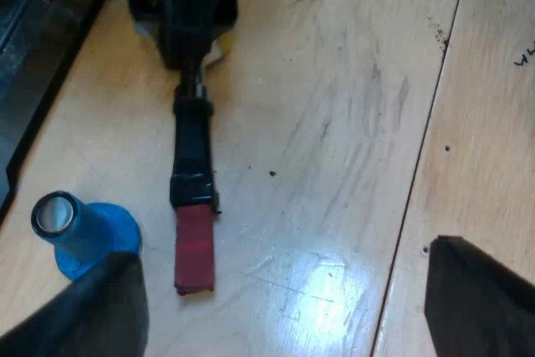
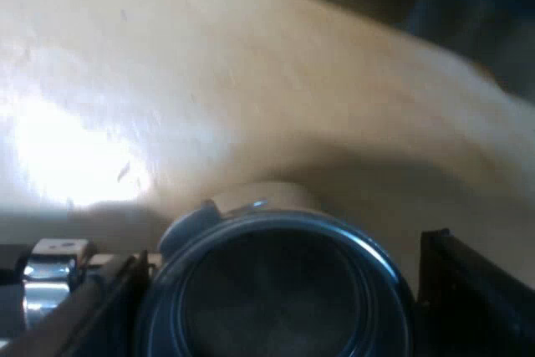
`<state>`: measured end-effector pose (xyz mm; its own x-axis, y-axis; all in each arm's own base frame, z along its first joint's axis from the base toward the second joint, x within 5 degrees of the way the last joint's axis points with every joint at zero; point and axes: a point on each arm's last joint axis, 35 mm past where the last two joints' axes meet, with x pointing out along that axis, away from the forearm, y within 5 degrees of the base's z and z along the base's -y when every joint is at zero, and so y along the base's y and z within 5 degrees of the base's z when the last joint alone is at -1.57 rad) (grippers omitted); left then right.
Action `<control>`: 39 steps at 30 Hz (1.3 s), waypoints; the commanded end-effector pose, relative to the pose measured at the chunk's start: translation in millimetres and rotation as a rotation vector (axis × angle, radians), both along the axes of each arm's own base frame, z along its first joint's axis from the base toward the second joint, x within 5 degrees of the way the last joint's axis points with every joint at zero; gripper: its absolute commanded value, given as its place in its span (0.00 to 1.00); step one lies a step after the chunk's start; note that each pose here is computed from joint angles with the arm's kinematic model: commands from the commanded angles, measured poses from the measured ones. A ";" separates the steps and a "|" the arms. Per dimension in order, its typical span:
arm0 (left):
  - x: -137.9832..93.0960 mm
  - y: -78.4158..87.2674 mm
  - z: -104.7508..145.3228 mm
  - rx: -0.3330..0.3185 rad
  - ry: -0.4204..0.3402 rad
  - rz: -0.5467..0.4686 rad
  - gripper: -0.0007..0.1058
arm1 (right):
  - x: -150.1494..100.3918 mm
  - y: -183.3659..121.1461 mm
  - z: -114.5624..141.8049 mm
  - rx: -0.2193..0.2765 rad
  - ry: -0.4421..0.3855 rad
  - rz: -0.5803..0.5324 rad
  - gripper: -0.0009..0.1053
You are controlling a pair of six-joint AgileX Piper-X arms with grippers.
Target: Put the handle in the coffee machine
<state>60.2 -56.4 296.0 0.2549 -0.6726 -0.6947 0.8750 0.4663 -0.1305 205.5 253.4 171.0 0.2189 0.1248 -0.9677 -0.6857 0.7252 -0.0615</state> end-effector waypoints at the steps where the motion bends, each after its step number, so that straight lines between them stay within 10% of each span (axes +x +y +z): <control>1: 1.0 -0.5 0.6 -0.010 -0.018 0.000 0.66 | -8.4 -8.2 24.8 0.029 0.020 -0.021 0.01; 39: 11.3 -10.7 -44.9 -0.044 -0.098 -0.169 0.66 | -61.6 -24.2 96.3 0.173 0.006 -0.116 0.01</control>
